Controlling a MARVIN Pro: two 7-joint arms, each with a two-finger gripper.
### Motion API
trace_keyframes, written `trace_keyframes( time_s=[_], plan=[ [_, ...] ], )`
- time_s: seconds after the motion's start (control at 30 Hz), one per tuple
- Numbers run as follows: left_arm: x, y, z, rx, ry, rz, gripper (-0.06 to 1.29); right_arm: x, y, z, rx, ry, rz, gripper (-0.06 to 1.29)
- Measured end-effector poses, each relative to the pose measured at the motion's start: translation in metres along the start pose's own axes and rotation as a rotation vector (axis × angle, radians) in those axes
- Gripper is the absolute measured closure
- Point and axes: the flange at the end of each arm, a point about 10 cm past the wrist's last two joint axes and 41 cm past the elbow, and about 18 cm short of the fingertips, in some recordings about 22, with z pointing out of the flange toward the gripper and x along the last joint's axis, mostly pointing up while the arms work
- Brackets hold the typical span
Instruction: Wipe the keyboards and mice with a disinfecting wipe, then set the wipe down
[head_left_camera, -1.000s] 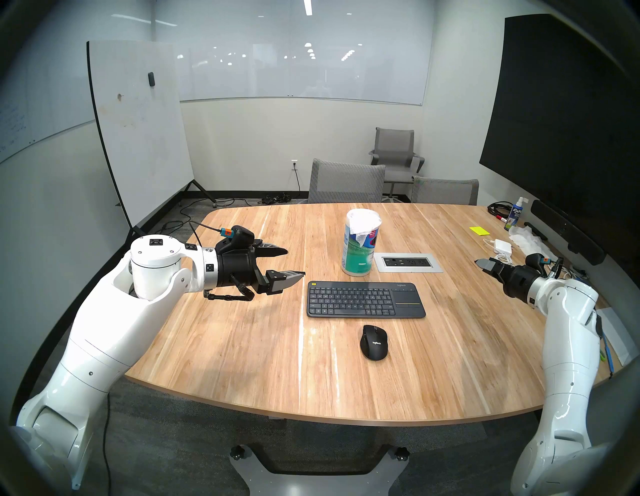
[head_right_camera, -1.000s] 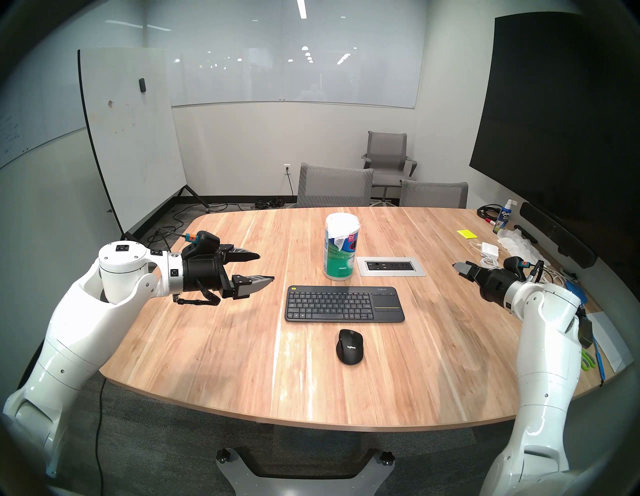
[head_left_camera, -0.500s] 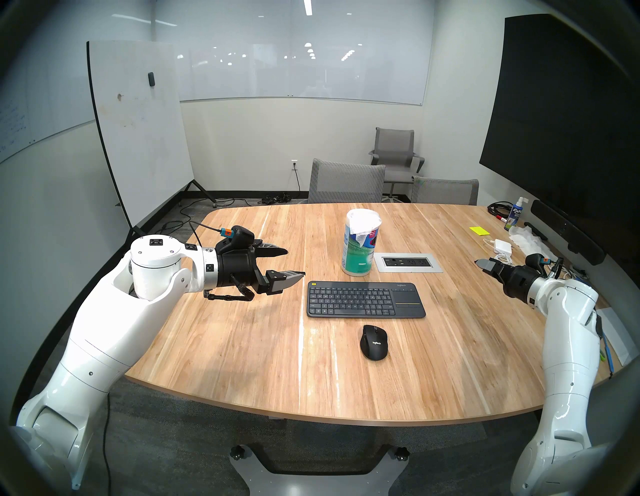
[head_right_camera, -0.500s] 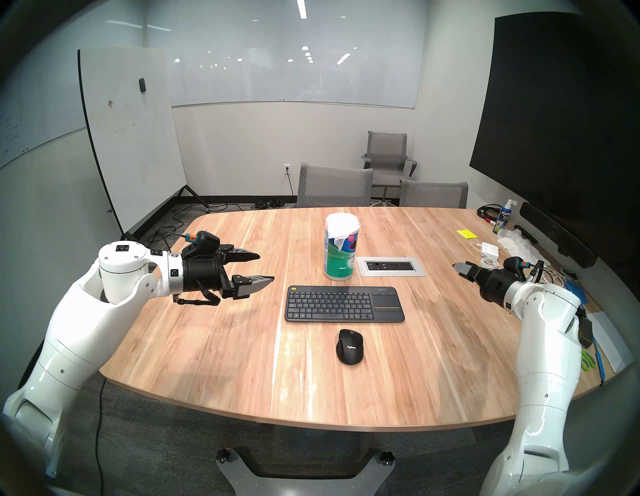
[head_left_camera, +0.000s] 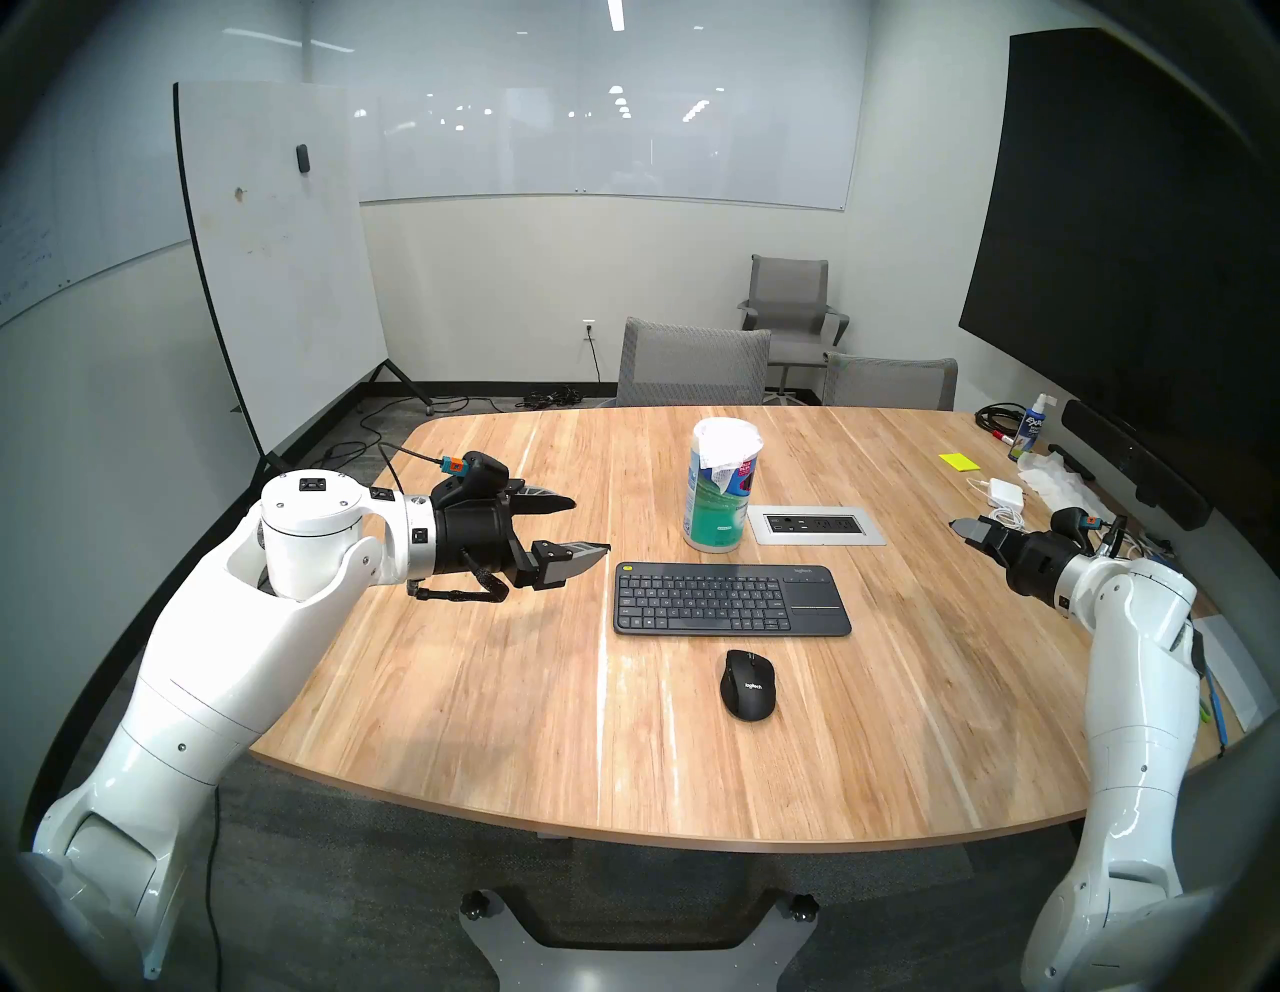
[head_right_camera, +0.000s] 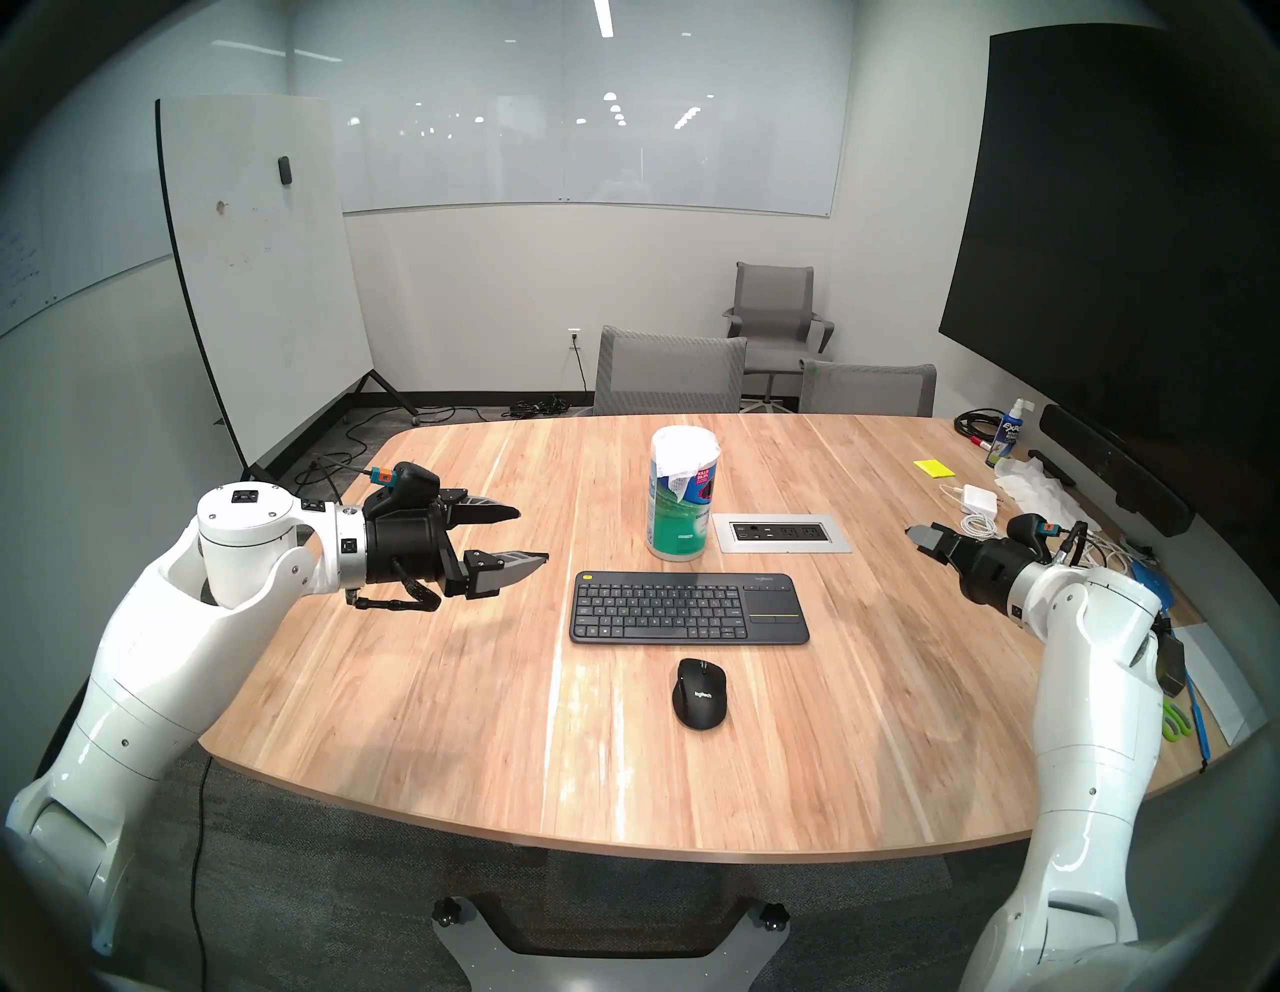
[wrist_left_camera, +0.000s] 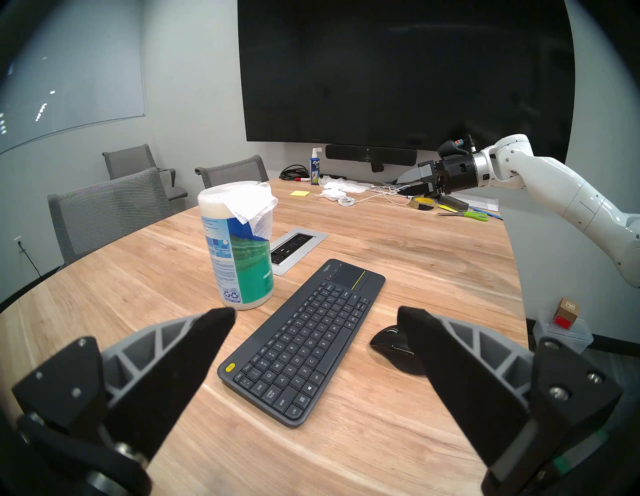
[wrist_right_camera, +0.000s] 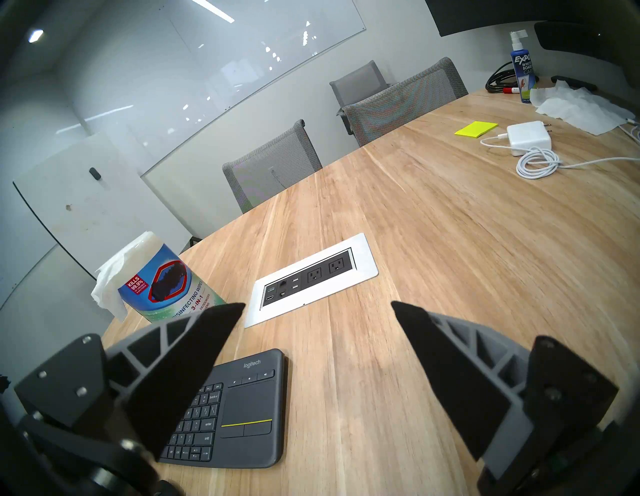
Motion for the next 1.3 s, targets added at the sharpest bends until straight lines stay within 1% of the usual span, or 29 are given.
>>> trace_keyframes(
  time_s=[0.9,1.1,1.3],
  plan=[
    [0.0,0.0,0.0,0.0,0.0,0.0,-0.03,-0.001,0.0,0.0,-0.001,0.001,-0.001,0.0],
    [0.0,0.0,0.0,0.0,0.0,0.0,-0.03,-0.008,-0.005,0.009,0.006,-0.01,-0.007,0.0],
    [0.0,0.0,0.0,0.0,0.0,0.0,-0.03,-0.013,-0.01,0.011,0.029,-0.022,0.001,0.0]
  ],
)
